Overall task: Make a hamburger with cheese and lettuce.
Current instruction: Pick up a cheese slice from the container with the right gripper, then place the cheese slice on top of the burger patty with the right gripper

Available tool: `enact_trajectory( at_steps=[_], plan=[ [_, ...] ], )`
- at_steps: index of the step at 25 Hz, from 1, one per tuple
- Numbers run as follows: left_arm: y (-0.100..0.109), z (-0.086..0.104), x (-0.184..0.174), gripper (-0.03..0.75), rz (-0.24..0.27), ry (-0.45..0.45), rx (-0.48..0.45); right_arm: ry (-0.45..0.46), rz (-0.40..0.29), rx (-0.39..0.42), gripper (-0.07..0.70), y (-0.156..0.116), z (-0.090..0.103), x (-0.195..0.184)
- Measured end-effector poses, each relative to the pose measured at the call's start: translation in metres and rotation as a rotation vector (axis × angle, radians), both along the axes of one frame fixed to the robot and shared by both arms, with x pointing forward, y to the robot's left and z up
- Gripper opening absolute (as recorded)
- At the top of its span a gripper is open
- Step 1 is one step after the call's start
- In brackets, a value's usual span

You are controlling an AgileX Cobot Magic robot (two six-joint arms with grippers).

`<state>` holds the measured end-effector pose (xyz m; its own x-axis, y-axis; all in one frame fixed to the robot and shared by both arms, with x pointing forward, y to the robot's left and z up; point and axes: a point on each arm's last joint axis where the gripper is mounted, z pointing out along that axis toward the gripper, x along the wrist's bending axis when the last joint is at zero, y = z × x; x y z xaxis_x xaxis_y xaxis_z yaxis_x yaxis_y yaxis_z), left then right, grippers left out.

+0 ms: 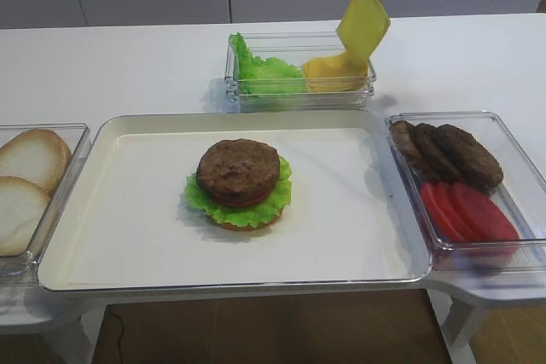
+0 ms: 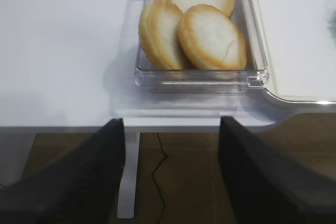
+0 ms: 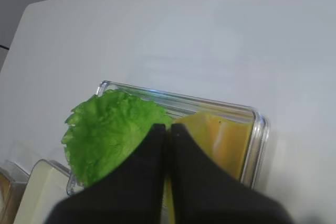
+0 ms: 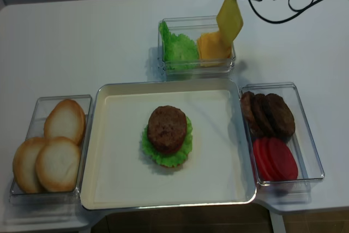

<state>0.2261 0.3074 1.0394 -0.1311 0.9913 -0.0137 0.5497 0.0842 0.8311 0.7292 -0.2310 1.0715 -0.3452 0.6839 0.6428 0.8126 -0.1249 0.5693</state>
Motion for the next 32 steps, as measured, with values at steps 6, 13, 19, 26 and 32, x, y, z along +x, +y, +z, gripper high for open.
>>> enact_trajectory(
  at_steps=[6, 13, 19, 26, 32],
  plan=[
    [0.000, 0.000, 0.000, 0.418, 0.000, 0.000, 0.000, -0.047, 0.023, -0.005, 0.029, 0.001, 0.029, -0.014],
    [0.000, 0.000, 0.000, 0.418, 0.000, 0.000, 0.000, -0.097, 0.044, -0.020, 0.029, 0.001, 0.066, -0.041],
    [0.000, 0.000, 0.000, 0.418, 0.000, 0.000, 0.000, -0.094, 0.060, -0.036, 0.029, 0.001, 0.086, -0.077],
    [0.000, 0.000, 0.000, 0.418, 0.000, 0.000, 0.000, -0.072, 0.175, -0.071, 0.029, 0.035, 0.094, -0.121],
    [0.000, 0.000, 0.000, 0.418, 0.000, 0.000, 0.000, -0.032, 0.332, -0.128, 0.029, 0.082, 0.083, -0.153]
  ],
)
